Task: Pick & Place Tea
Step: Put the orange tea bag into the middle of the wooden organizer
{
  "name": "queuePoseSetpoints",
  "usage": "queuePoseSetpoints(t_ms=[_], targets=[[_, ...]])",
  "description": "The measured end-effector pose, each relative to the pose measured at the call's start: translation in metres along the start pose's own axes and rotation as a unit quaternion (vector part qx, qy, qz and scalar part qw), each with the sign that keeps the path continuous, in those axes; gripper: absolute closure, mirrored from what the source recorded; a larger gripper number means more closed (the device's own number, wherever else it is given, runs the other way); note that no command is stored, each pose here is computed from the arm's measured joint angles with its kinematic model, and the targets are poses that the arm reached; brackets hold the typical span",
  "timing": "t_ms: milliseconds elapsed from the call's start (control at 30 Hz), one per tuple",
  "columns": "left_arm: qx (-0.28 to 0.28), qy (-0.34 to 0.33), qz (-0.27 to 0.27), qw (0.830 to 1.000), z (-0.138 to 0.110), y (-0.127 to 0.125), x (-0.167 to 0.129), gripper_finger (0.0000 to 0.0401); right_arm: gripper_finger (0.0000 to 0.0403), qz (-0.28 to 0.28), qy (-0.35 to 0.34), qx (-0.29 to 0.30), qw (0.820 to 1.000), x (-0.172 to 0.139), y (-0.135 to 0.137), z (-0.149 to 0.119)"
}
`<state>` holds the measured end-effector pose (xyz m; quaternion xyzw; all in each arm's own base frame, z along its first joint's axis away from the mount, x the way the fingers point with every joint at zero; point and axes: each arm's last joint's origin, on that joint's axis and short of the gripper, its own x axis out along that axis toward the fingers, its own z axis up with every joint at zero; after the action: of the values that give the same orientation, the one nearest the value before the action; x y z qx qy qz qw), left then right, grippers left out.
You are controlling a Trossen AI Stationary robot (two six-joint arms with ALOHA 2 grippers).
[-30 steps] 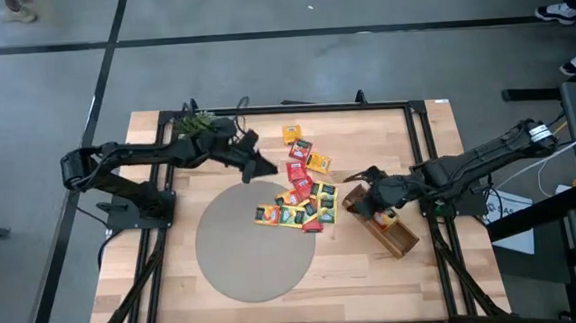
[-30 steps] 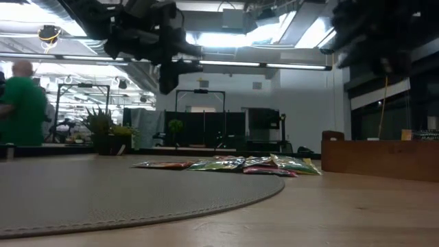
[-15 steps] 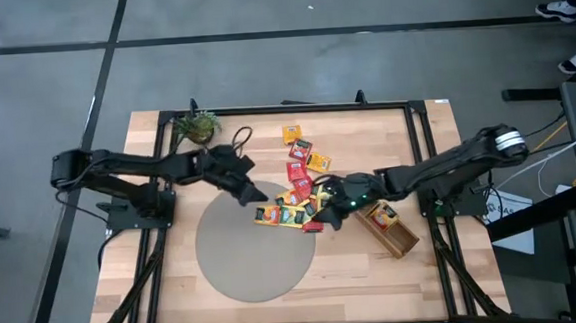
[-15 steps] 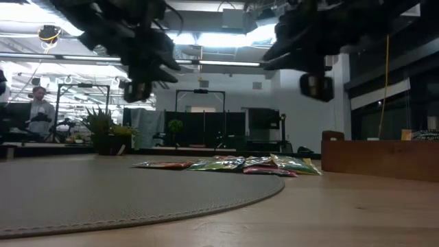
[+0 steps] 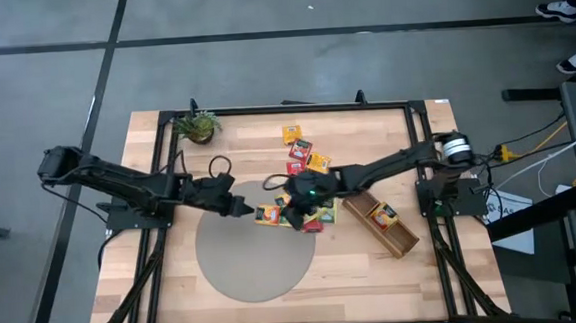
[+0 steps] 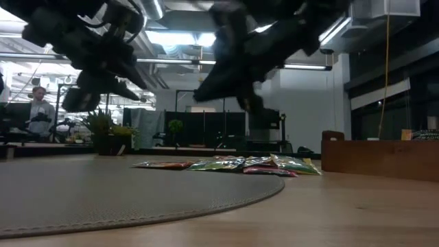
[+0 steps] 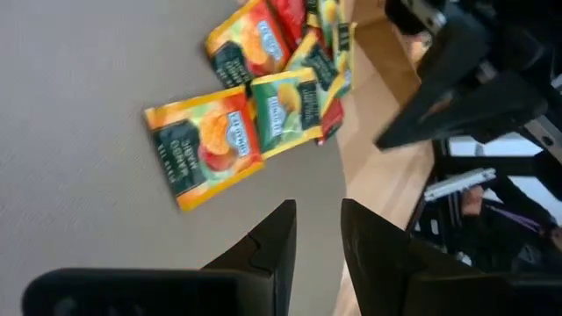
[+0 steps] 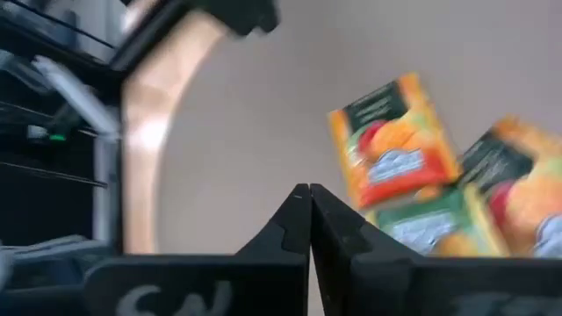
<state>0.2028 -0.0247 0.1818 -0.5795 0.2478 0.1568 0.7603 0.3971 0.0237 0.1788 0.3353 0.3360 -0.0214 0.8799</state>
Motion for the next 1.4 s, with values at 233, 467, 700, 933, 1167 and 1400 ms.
queuePoseSetpoints(t_ms=[233,467,700,933,1167,1400], targets=[[-0.034,-0.006,0.035,0.999,-0.014,0.005,0.006,0.0313,0.0395,-0.031,0.045,-0.022,0.998,0.026,-0.016,0.009],[-0.041,-0.007,0.062,0.997,-0.026,0.011,0.015,0.0313,0.0395,-0.051,0.063,-0.023,0.996,0.043,-0.03,-0.001],[-0.066,-0.008,0.095,0.993,-0.036,0.019,0.025,0.0313,0.0398,-0.073,0.059,-0.013,0.996,0.066,-0.052,-0.009],[-0.097,-0.026,0.121,0.988,-0.039,0.026,0.032,0.0313,0.0397,-0.088,0.058,-0.004,0.994,0.071,-0.057,-0.013],[-0.106,-0.07,0.122,0.984,-0.037,0.028,0.034,0.0287,0.0394,-0.081,0.055,-0.004,0.995,0.071,-0.058,-0.012],[-0.11,-0.072,0.121,0.984,-0.038,0.03,0.041,0.0235,0.0399,-0.079,0.055,-0.014,0.995,0.072,-0.058,-0.013]])
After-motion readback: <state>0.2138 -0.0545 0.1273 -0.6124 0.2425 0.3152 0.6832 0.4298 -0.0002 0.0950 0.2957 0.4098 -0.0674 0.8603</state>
